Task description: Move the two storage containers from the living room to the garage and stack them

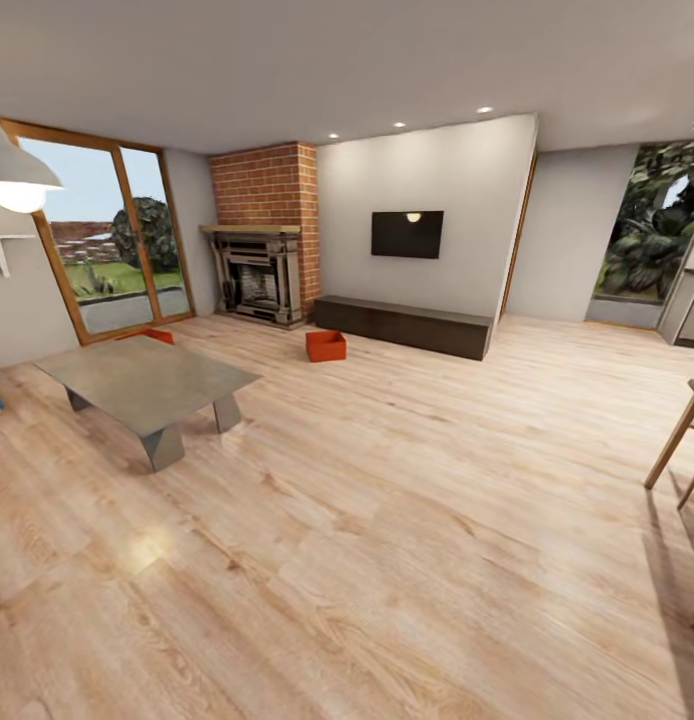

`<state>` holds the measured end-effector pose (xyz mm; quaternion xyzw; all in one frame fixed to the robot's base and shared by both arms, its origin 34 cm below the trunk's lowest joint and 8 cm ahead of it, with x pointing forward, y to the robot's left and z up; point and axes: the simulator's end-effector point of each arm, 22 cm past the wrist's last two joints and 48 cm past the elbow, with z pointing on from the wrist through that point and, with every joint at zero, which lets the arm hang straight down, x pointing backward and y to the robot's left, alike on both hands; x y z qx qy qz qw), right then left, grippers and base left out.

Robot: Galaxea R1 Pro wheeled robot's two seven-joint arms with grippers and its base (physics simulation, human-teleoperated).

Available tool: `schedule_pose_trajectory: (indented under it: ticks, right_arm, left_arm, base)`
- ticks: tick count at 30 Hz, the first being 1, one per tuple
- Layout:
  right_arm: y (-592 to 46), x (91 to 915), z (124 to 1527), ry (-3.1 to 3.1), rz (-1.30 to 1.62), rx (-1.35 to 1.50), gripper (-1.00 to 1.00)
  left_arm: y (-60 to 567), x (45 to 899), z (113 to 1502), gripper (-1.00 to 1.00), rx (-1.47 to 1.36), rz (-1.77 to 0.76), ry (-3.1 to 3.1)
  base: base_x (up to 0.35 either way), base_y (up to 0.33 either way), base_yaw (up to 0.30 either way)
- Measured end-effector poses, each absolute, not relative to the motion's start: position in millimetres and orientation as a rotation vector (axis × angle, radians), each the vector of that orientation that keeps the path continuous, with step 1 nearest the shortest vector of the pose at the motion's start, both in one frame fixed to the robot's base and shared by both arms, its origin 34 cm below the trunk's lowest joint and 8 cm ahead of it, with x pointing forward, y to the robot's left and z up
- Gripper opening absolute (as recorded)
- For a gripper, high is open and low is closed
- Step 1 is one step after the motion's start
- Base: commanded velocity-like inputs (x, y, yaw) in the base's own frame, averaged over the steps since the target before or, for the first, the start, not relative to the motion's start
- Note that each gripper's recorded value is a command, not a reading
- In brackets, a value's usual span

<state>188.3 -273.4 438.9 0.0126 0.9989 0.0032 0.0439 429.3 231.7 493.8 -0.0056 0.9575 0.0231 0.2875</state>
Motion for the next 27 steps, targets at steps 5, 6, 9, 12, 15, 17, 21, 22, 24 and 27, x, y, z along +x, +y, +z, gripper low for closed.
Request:
schedule_pose_trajectory:
  ticks: [5,6,9,12,15,17,21,22,24,27]
  right_arm:
    - [-273.5,188.0,438.9,3.054,0.01,0.038,1.0]
    - [-273.5,188.1,438.9,3.054,0.01,0.038,1.0]
    - [-273.4,188.0,438.9,3.054,0.01,0.038,1.0]
    - [-273.3,188.2,438.9,3.054,0.011,0.038,1.0]
    - [-273.4,188.1,438.9,3.054,0.01,0.038,1.0]
    - [-273.4,188.2,438.9,3.054,0.01,0.038,1.0]
    - [-273.3,188.1,438.9,3.054,0.01,0.038,1.0]
    - [-273.4,188.2,438.9,3.054,0.01,0.038,1.0]
    - [-273.4,188.3,438.9,3.053,0.01,0.038,1.0]
    - [-273.4,188.2,438.9,3.054,0.01,0.038,1.0]
  left_arm:
    - [231.7,429.3,493.8,1.0,-0.015,0.062,2.558]
    - [231.7,429.2,493.7,1.0,-0.015,0.062,2.558]
    - [231.7,429.2,493.7,1.0,-0.015,0.062,2.558]
    - [231.7,429.1,493.7,1.0,-0.015,0.062,2.558]
    - [231.7,429.3,493.8,1.0,-0.015,0.062,2.558]
    - [231.7,429.3,493.7,1.0,-0.015,0.062,2.558]
    - [231.7,429.2,493.7,1.0,-0.015,0.062,2.558]
    - [231.7,429.3,493.8,1.0,-0.015,0.062,2.558]
    - [231.6,429.5,493.8,1.0,-0.015,0.062,2.557]
    - [231.7,429.3,493.8,1.0,-0.015,0.062,2.558]
  base:
    - [0.293,-0.173,0.0]
    - [0.291,-0.174,0.0]
    - [0.29,-0.174,0.0]
    - [0.288,-0.175,0.0]
    - [0.288,-0.176,0.0]
    - [0.288,-0.176,0.0]
    - [0.288,-0.176,0.0]
    - [0.288,-0.176,0.0]
    - [0.288,-0.176,0.0]
    - [0.288,-0.176,0.0]
